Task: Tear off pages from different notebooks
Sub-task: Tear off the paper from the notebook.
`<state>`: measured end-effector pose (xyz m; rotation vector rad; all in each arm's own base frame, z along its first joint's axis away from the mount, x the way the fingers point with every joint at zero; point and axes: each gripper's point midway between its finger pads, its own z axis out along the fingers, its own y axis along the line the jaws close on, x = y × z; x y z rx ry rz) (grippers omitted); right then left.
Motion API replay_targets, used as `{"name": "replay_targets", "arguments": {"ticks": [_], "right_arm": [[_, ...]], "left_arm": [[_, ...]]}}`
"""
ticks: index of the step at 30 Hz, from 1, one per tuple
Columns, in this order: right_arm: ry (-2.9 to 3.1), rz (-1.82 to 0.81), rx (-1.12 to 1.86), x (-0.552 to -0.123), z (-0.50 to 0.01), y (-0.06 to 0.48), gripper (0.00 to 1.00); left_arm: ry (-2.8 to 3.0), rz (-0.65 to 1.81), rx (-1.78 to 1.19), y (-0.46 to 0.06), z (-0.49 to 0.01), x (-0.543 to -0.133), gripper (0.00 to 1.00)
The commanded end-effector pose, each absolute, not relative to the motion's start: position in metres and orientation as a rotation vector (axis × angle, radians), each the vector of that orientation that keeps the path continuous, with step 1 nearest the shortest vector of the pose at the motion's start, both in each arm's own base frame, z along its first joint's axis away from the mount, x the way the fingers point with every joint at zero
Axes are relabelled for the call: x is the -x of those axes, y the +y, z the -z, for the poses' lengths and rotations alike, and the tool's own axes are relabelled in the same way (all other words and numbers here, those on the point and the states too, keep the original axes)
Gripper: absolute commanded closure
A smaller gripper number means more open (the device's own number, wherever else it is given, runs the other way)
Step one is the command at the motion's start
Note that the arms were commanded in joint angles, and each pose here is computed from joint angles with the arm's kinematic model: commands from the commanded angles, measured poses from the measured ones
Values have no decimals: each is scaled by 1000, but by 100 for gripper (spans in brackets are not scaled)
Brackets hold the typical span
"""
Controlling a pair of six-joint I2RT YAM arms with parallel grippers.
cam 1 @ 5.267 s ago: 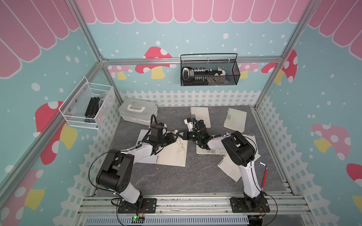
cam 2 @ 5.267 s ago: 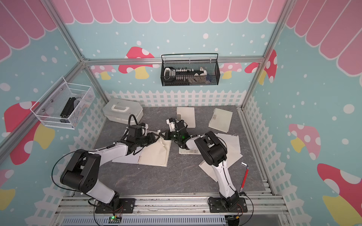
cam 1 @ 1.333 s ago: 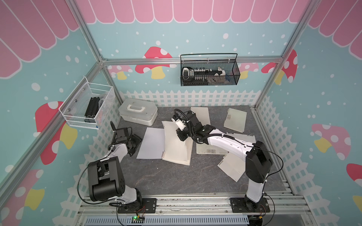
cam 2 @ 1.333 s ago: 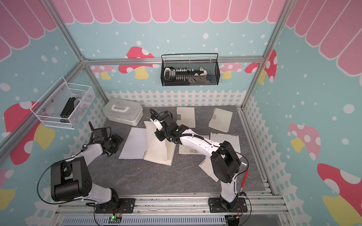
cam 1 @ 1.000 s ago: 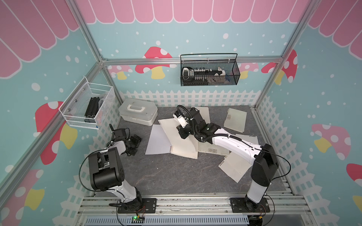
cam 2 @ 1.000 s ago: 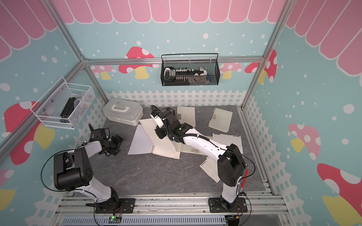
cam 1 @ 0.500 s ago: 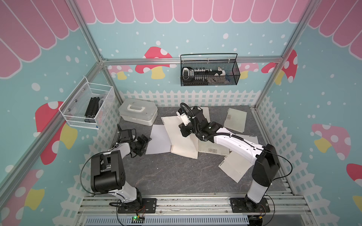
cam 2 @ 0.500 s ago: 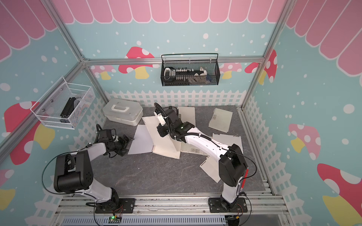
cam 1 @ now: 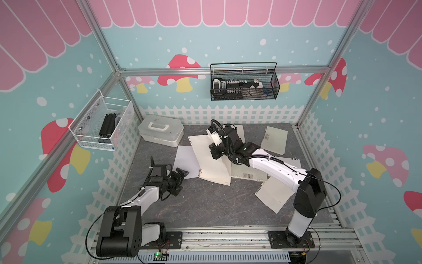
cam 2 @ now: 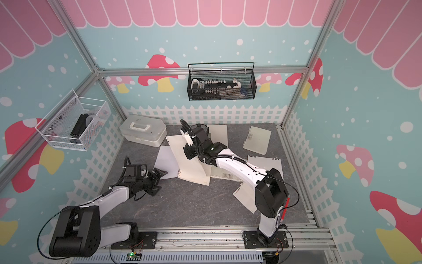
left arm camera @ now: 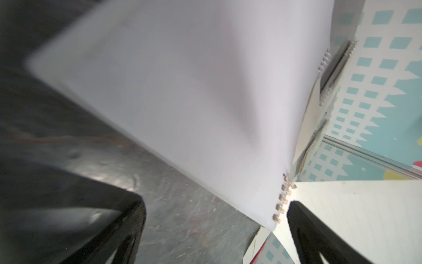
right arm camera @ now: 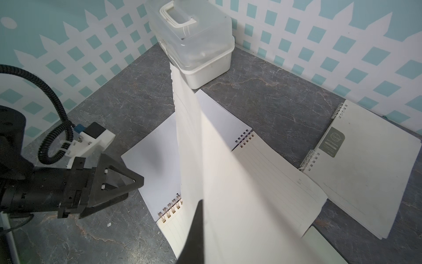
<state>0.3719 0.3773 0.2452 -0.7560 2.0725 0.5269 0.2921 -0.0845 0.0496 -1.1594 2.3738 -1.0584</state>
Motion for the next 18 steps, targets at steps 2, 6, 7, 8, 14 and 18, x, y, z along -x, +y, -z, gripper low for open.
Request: {"name": "replay_targets", "arguments": {"ticks": [2,6,7,8,14,18], "right_arm": [[1978,-578,712,-373,-289,377,100],[1981,-585,711,-369,-287,374,100],[1982,-590,711,-367,-287,374,100],[1979,-594,710,-366,-288,373,100],[1974,-649,710,-358,-289,374,100],[1979,-700,719,-354,-287,379,100]], "left_arm": [[2193,1147,1249,-89,-46,-318,1],[2125,1093,1232,-84,-45,-336,9],[2117,1086,1218,-85,-47,-339,16],[2117,1069,1211,-84,-47,-341,23],[2124,978,1210,-77,-50,-341,55],[2172,888,1152,-75,-60,-342,61]]}}
